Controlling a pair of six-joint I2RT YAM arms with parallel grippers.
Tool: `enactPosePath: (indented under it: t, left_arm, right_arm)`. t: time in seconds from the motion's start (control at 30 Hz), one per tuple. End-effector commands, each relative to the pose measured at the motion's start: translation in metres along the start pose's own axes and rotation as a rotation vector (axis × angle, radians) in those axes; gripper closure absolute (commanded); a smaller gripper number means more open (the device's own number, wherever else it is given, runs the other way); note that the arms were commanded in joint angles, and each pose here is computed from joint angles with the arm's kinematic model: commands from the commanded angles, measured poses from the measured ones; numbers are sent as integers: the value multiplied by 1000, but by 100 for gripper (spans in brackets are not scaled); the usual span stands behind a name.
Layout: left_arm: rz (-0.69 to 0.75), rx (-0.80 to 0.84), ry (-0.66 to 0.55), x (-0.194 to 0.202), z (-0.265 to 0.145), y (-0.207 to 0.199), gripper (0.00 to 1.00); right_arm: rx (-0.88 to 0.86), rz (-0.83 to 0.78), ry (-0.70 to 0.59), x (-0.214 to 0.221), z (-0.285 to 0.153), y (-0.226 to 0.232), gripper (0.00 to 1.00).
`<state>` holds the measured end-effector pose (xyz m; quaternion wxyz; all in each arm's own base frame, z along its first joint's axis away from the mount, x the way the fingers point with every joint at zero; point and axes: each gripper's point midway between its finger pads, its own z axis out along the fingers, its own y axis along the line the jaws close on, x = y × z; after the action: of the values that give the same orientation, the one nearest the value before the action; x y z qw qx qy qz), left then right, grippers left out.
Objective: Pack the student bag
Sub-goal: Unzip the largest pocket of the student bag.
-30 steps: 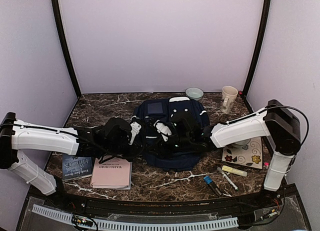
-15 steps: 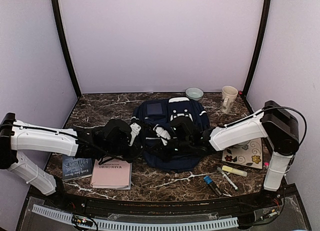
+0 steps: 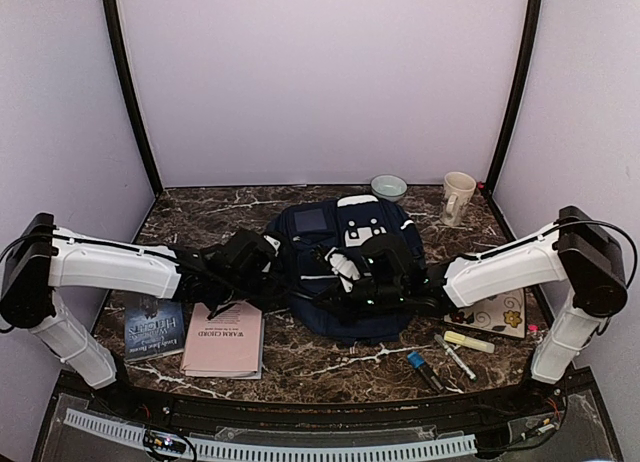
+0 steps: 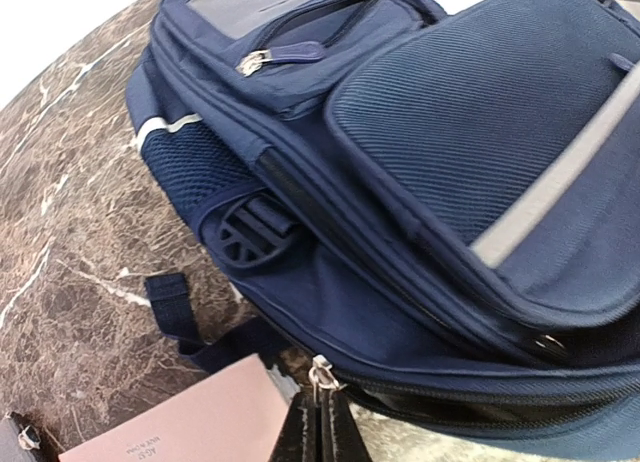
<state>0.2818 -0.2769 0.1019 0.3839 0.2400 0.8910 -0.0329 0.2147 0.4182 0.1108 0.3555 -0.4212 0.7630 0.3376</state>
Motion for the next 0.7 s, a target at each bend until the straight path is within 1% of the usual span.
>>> enactPosePath:
  t: [0.0,0.17,0.47,0.5,0.57,0.6,0.67]
  left_arm:
    - [-53,-130,5,-8,5,33,100]
    - [-55,-129,8,-12,15,35,100]
    - [-55,-181,24,-15,34,45,100]
    - [-50,-175,23,-16,34,44,100]
    - [-42,-143,8,-21,32,39,94]
    - [-35,-127,-2,-24,30,38,89]
    - [-24,-105,-28,-30,21,36,78]
  right_arm:
    - [27,6,-33,-6,-5,-3,100]
    - [33,4,-41,-9,-4,-4,100]
    - [54,21,-37,-8,1,-9,100]
    - [63,28,-41,-10,1,-10,94]
    - [87,35,-39,-11,0,-14,80]
    - [102,41,-37,-11,-1,-17,69]
    - [136,54,-45,-15,-4,-22,55]
